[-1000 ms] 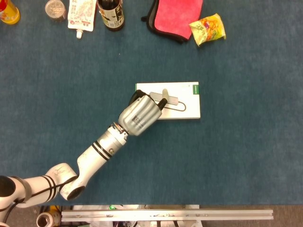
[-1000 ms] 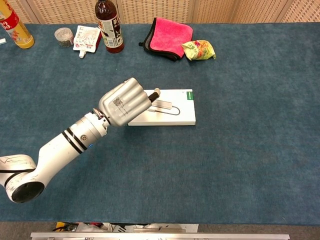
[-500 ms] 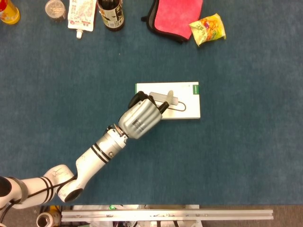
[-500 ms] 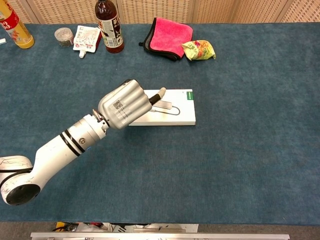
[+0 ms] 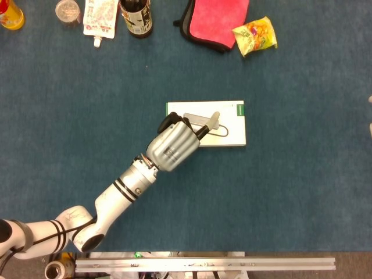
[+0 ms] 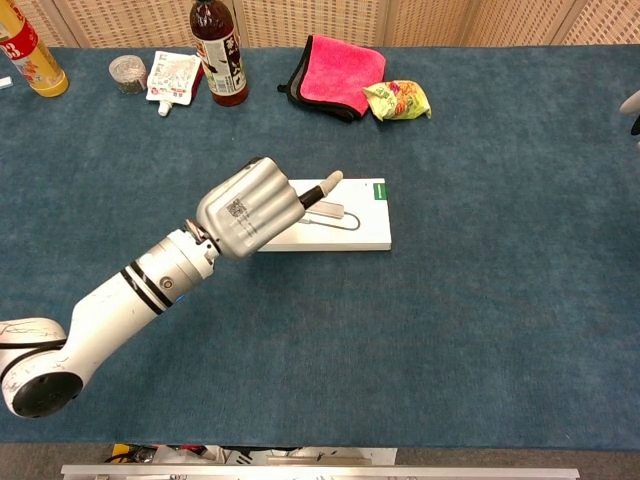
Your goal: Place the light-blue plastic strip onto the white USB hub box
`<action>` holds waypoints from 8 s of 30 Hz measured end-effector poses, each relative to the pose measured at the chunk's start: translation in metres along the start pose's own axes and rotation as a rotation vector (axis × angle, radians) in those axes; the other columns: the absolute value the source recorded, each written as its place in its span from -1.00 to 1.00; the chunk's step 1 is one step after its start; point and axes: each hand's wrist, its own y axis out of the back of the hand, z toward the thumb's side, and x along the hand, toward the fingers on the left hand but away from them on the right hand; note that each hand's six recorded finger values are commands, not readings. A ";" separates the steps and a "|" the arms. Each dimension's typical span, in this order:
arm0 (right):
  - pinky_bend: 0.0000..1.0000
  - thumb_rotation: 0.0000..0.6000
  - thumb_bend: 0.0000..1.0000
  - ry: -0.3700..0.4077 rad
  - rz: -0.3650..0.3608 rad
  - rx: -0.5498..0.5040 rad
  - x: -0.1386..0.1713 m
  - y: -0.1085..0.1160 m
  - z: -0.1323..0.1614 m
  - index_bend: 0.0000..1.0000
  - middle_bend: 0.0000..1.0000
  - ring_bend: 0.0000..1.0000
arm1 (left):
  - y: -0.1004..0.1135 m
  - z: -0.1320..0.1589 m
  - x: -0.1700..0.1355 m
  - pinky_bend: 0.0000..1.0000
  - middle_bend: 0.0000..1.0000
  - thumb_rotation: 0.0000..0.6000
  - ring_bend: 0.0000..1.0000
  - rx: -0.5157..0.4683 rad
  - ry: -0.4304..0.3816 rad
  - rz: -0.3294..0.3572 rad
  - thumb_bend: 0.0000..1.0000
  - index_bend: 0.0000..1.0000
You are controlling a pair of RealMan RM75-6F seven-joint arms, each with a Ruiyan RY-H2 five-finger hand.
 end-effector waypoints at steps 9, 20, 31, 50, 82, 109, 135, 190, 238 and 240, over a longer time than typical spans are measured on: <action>-0.45 0.31 -0.22 0.012 -0.004 -0.008 0.001 0.001 0.002 -0.32 -0.11 -0.38 | 0.000 -0.006 -0.001 0.77 0.42 1.00 0.66 -0.014 0.028 -0.054 -0.73 -1.00; -0.45 0.31 -0.22 0.023 -0.004 -0.012 0.001 0.001 0.003 -0.32 -0.11 -0.38 | -0.002 -0.022 -0.010 0.77 0.42 1.00 0.66 -0.011 0.076 -0.141 -0.73 -1.00; -0.45 0.32 -0.16 0.067 0.018 -0.001 -0.004 0.001 0.013 -0.32 -0.10 -0.38 | -0.001 -0.063 -0.018 0.75 0.30 1.00 0.48 -0.160 0.195 -0.121 -0.73 -1.00; 0.87 0.32 0.13 0.265 0.130 0.141 -0.046 -0.009 0.076 -0.32 0.56 0.67 | -0.047 -0.171 -0.077 0.79 0.38 1.00 0.39 -0.679 0.516 -0.131 -0.73 -0.71; 1.00 -1.00 1.00 0.520 0.549 0.234 -0.123 -0.115 0.226 -0.57 1.00 1.00 | -0.084 -0.213 -0.174 1.00 0.90 1.00 0.84 -0.761 0.700 -0.270 -0.73 -0.65; 1.00 -1.00 1.00 0.472 0.638 0.348 -0.153 -0.154 0.266 -0.59 1.00 1.00 | -0.085 -0.218 -0.175 1.00 0.90 1.00 0.84 -0.783 0.711 -0.266 -0.73 -0.66; 1.00 -1.00 1.00 0.480 0.647 0.341 -0.156 -0.160 0.277 -0.59 1.00 1.00 | -0.085 -0.220 -0.177 1.00 0.90 1.00 0.84 -0.803 0.720 -0.271 -0.73 -0.66; 1.00 -1.00 1.00 0.437 0.649 0.338 -0.151 -0.154 0.265 -0.59 1.00 1.00 | -0.085 -0.219 -0.181 1.00 0.89 1.00 0.84 -0.806 0.734 -0.269 -0.73 -0.66; 1.00 -1.00 1.00 0.445 0.650 0.323 -0.155 -0.163 0.276 -0.59 1.00 1.00 | -0.088 -0.221 -0.187 1.00 0.89 1.00 0.84 -0.806 0.752 -0.278 -0.73 -0.66; 1.00 -1.00 1.00 0.446 0.651 0.324 -0.155 -0.164 0.276 -0.59 1.00 1.00 | -0.088 -0.221 -0.187 1.00 0.89 1.00 0.84 -0.804 0.754 -0.278 -0.73 -0.66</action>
